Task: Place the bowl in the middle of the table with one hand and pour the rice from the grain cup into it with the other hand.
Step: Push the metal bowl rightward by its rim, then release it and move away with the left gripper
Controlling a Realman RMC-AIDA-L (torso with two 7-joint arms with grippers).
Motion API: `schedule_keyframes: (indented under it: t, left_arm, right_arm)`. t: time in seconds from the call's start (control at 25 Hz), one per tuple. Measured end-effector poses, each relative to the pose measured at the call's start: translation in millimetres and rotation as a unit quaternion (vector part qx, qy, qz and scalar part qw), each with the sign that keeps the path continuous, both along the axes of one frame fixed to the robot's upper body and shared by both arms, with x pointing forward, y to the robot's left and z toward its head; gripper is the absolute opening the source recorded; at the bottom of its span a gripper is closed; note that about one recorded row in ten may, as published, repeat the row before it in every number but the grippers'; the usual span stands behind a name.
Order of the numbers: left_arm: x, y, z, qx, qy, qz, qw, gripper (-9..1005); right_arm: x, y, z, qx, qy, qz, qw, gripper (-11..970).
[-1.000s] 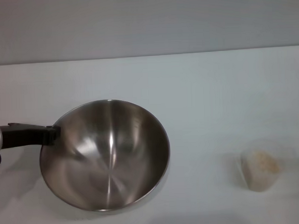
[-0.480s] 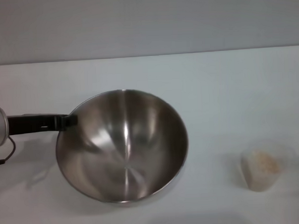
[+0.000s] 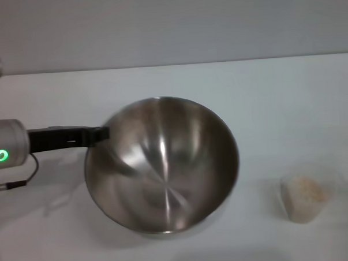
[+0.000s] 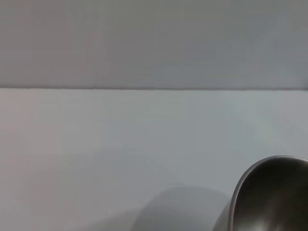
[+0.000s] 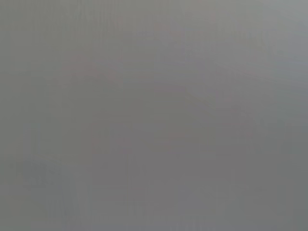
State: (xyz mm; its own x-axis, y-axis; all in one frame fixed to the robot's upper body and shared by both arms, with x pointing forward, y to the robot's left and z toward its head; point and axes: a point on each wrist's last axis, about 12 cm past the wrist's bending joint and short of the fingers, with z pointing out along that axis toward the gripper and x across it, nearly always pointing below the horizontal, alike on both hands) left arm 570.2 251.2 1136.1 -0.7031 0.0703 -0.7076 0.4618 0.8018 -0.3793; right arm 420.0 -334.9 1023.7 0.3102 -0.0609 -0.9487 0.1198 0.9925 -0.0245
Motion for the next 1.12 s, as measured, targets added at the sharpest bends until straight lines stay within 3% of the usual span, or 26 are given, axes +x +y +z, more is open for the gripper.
schedule_keyframes:
  t: [0.12, 0.36, 1.12]
  left_arm:
    - [3.0, -15, -3.4, 0.007, -0.005, -0.014, 1.0, 56]
    - [8.5, -25, -6.1, 0.012, -0.007, -0.02, 1.0, 61]
    - [14.6, -17, -12.0, 0.026, -0.012, 0.003, 1.0, 76]
  right_arm:
    - [0.0, 0, 0.0, 0.0, 0.0, 0.0, 1.0, 819]
    - [-0.1, 0, -0.1, -0.001, 0.0, 0.0, 1.0, 819]
    - [2.8, -3, -0.6, -0.009, 0.007, 0.0, 1.0, 817]
